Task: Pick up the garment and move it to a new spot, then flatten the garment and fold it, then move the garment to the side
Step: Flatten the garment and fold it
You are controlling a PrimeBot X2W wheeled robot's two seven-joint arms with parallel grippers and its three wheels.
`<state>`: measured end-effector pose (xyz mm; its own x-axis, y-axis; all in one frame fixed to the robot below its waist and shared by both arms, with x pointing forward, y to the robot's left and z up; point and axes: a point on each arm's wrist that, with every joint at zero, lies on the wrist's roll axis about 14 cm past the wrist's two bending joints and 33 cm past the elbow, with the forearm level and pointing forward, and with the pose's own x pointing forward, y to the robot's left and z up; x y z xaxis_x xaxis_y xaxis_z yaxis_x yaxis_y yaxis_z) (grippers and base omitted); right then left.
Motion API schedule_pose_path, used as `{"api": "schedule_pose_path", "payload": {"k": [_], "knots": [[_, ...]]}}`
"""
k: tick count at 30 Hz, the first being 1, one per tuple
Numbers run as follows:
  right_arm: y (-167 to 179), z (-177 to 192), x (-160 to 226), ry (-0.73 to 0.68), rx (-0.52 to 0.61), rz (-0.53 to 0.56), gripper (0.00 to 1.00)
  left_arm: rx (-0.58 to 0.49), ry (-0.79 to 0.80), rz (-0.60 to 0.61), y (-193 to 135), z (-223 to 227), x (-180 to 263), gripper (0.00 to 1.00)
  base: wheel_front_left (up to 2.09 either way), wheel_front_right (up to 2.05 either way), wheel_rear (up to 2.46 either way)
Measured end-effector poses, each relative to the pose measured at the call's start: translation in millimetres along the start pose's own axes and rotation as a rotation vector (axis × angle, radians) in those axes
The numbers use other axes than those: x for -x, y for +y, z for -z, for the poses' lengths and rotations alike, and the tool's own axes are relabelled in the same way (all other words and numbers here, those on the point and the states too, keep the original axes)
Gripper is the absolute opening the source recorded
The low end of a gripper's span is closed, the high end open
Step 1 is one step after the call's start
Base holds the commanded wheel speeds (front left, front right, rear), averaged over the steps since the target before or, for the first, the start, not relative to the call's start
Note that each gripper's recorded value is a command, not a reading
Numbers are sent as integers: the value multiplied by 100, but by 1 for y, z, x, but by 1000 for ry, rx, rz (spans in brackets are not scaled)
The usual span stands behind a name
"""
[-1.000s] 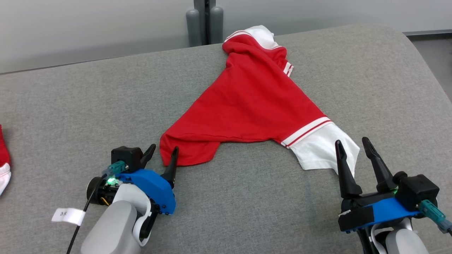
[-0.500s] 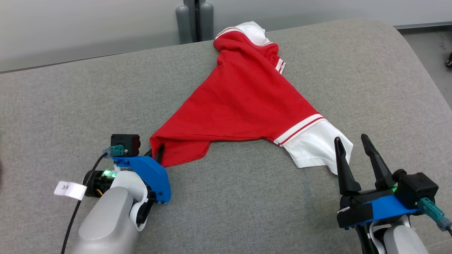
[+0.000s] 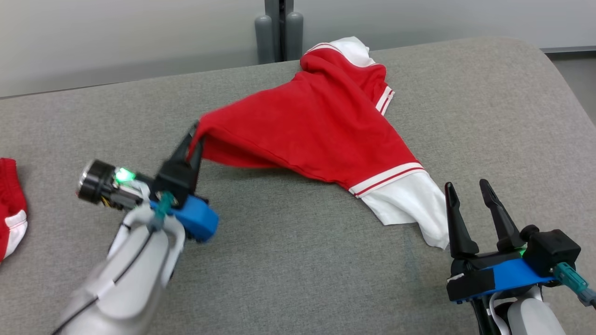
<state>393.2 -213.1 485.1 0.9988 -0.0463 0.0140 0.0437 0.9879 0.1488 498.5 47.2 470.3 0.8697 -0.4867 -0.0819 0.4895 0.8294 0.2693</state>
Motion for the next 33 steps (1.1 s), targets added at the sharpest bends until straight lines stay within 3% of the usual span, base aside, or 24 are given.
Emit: {"api": "schedule_pose_path", "payload": {"k": [8, 16, 18, 19, 20, 26, 33], "knots": [[9, -3, -2, -11, -7, -24, 100, -79, 148, 218, -56, 57, 68, 0, 0, 0, 0], [21, -10, -5, -25, -9, -61, 100, -22, 188, 328, -98, 66, 103, 0, 0, 0, 0], [24, -9, -4, -21, -11, -69, 100, 14, 192, 341, -108, 65, 110, 39, 0, 0, 0], [25, -9, -4, -20, -11, -72, 100, 34, 191, 348, -112, 64, 112, 65, 0, 0, 0], [26, -10, -3, -21, -12, -74, 100, 64, 189, 346, -116, 62, 114, 100, 0, 0, 0], [30, -11, -2, -23, -15, -85, 100, 236, 164, 293, -118, 49, 118, 100, 0, 0, 0], [32, -15, 1, -31, -16, -92, 100, 387, 76, 113, -71, 26, 113, 100, 0, 0, 0]]}}
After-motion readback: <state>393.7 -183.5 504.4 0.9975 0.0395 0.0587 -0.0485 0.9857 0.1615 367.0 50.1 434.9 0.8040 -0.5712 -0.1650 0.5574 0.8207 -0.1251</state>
